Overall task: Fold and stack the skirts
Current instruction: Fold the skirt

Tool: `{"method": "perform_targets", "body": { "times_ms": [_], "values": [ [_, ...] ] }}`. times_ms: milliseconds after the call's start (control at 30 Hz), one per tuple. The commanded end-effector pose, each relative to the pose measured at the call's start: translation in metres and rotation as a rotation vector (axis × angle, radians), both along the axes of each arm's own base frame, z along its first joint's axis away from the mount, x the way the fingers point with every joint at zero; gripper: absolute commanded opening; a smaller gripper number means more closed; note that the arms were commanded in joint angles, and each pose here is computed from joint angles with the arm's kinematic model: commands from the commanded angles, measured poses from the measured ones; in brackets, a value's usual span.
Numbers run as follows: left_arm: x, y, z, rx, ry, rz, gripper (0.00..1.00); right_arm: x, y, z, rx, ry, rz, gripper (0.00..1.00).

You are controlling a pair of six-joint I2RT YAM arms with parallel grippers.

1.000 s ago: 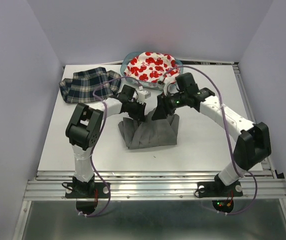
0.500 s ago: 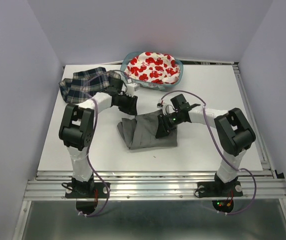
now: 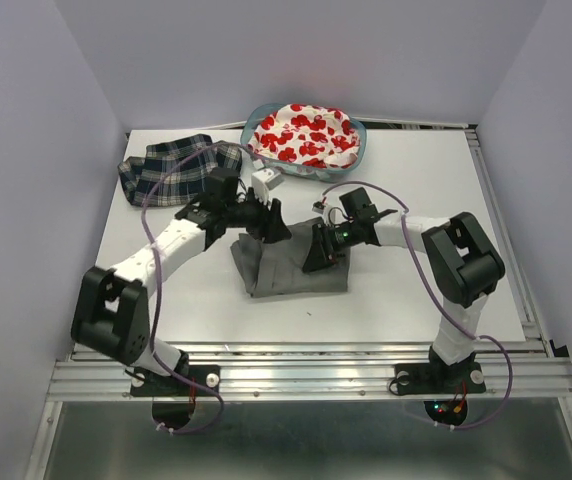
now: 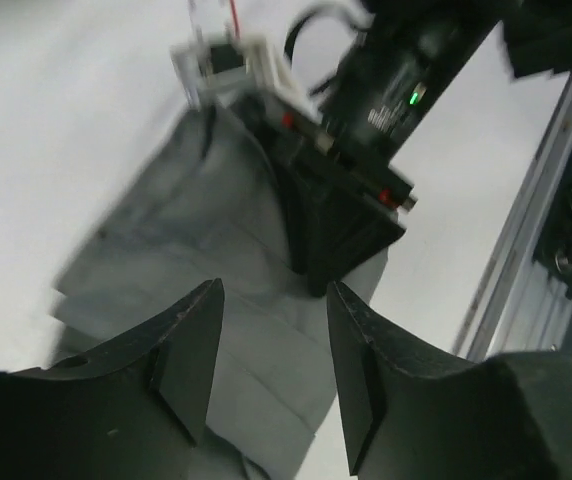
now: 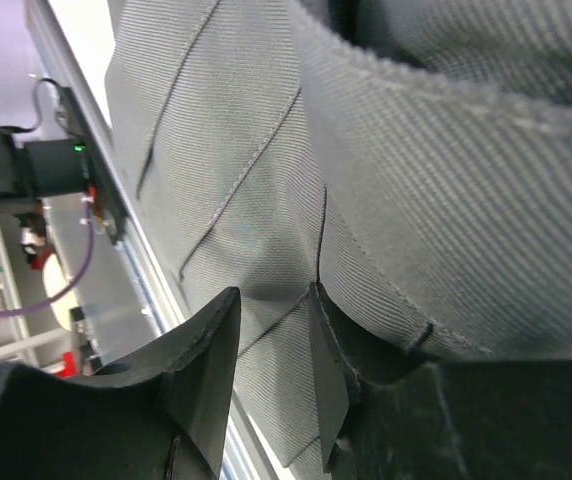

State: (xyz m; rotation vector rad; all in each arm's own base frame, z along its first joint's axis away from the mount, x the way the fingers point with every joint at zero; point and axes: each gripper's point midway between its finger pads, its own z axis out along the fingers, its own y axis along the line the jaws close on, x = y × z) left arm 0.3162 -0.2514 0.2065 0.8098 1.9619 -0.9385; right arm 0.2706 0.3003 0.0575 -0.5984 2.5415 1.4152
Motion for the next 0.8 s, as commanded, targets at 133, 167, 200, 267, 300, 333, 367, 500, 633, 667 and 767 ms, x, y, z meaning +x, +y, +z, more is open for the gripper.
{"method": "perform_targets", "body": {
  "times_ms": [133,167,200,267,300,333,367,500,633,667,767],
  "values": [
    [0.003,0.002,-0.119,0.079,0.368,0.041,0.49,0.012,0.011,0.070,0.141,-0.070,-0.021,0.42],
    [0.009,0.008,-0.125,0.087,0.394,0.063,0.48,0.016,0.013,0.082,0.155,-0.095,-0.025,0.44],
    [0.011,0.010,-0.142,0.104,0.435,0.071,0.45,0.019,0.014,0.090,0.162,-0.110,-0.033,0.45],
    [0.014,0.013,-0.152,0.120,0.463,0.077,0.44,0.030,0.016,0.110,0.170,-0.169,-0.060,0.49],
    [0.012,0.013,-0.162,0.129,0.490,0.074,0.44,0.033,0.018,0.113,0.172,-0.179,-0.065,0.49],
    [0.012,0.013,-0.165,0.129,0.496,0.072,0.44,0.038,0.019,0.114,0.168,-0.189,-0.074,0.50],
    [0.012,0.012,-0.168,0.129,0.503,0.069,0.43,0.047,0.022,0.112,0.166,-0.190,-0.080,0.50],
    [0.017,0.011,-0.169,0.133,0.497,0.076,0.44,0.066,0.027,0.074,0.110,-0.160,-0.095,0.50],
    [0.021,0.015,-0.171,0.149,0.473,0.073,0.45,0.078,0.020,0.015,0.022,-0.087,-0.126,0.47],
    [0.022,0.018,-0.174,0.157,0.472,0.080,0.45,0.086,0.007,-0.010,-0.021,-0.059,-0.163,0.46],
    [0.031,0.029,-0.179,0.180,0.463,0.123,0.45,0.097,-0.012,-0.044,-0.083,-0.022,-0.216,0.45]
  ]
}}
